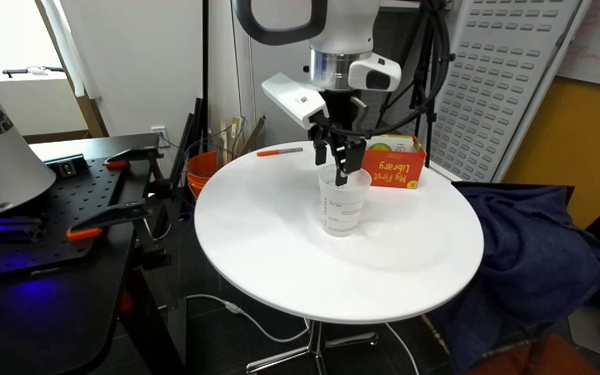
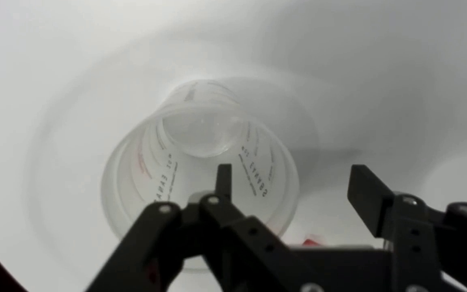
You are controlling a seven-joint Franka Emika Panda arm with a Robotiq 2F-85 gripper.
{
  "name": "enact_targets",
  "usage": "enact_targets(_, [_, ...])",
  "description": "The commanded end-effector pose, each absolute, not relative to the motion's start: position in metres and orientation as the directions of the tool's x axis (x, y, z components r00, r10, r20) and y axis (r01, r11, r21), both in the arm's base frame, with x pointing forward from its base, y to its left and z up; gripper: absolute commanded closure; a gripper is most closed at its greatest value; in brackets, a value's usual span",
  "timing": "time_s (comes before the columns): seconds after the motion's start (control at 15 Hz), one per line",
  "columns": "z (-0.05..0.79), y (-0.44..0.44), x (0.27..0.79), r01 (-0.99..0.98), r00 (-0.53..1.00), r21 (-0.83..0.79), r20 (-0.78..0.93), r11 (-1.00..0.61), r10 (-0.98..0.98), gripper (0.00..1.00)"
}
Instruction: Slide the colourless container from the right to the left, then put the marker in the container
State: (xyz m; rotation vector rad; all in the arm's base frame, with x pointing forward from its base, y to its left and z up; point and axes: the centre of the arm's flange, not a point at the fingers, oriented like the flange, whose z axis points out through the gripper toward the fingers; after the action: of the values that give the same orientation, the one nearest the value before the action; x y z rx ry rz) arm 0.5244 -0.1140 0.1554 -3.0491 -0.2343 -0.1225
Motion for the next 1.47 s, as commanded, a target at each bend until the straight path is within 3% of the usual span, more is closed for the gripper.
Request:
enact_targets(0.0, [0.149,-0.118,0.54,0.168,0.983,-0.08,0.092,-0.983,0.161,0.55])
enact_targets(0.4, [0.148,-0.116,0.549,0.182,0.98,-0.063,0.091,-0.981,0.176,0.99])
enact_targets(1.4, [0.17,-0.088,0.523,0.066,0.997,-0.035,0.042,-0.997,0.064,0.99])
